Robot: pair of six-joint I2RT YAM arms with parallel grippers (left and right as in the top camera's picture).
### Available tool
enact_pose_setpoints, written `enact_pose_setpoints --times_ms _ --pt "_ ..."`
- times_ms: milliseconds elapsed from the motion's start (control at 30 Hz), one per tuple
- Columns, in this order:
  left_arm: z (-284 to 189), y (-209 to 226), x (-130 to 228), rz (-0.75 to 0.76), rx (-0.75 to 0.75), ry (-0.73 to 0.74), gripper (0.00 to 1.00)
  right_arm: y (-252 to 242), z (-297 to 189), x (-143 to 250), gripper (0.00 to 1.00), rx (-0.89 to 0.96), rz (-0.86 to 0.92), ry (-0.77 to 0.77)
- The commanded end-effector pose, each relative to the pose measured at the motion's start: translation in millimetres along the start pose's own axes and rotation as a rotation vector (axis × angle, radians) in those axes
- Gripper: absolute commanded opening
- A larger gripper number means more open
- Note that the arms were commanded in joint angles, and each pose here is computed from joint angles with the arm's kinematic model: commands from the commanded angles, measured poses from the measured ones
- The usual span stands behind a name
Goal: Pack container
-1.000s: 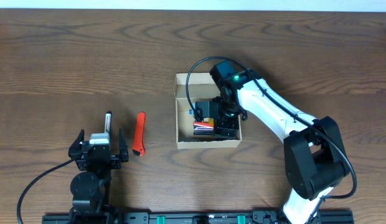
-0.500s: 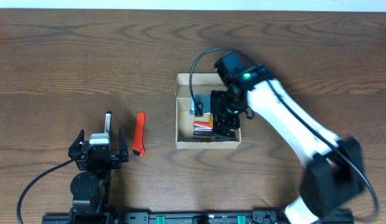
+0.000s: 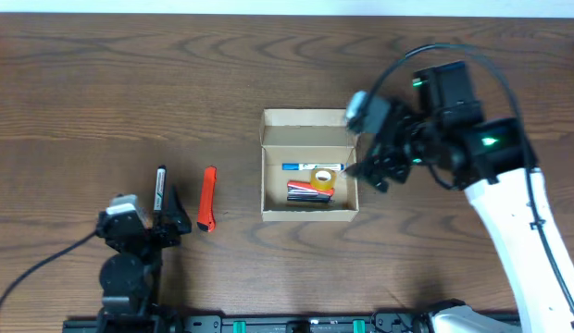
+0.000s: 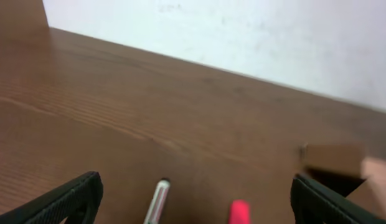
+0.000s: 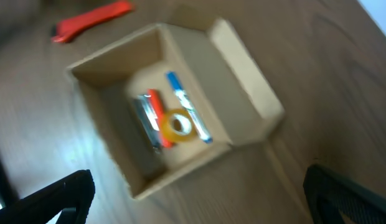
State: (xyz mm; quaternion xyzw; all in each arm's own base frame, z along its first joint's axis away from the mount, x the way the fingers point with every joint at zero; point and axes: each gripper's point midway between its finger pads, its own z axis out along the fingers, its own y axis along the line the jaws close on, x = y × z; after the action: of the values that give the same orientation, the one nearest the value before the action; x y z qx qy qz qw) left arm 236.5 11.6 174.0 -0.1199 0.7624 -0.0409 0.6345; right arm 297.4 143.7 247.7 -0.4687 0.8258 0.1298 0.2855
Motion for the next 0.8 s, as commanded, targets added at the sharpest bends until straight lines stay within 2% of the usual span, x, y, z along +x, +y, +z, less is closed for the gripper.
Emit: enact_pose_setpoints --times_ms 0,167,267,400,533,667,767 --pt "-7 -13 -59 -0.076 0.002 -0.024 0.96 -29 -15 8 0.99 0.073 0.149 -0.029" --pt "10 -36 -85 0.066 0.031 0.186 0.95 -67 -30 22 0.99 0.173 0.261 -0.062" --pt "21 -52 -83 0.077 0.080 0.339 0.95 -87 -41 34 0.99 0.228 0.323 -0.073" --pt "33 -59 -50 0.070 0.109 0.535 0.95 -112 -56 53 0.99 0.300 0.441 -0.091" --pt "44 -80 -22 0.095 0.241 0.660 0.95 -130 -63 75 0.99 0.340 0.547 -0.082" --pt "55 -61 22 0.112 0.110 0.828 0.95 -136 -50 97 0.99 0.324 0.625 -0.040" --pt "57 -56 55 0.135 0.070 0.968 0.95 -134 -29 112 0.99 0.276 0.670 0.007"
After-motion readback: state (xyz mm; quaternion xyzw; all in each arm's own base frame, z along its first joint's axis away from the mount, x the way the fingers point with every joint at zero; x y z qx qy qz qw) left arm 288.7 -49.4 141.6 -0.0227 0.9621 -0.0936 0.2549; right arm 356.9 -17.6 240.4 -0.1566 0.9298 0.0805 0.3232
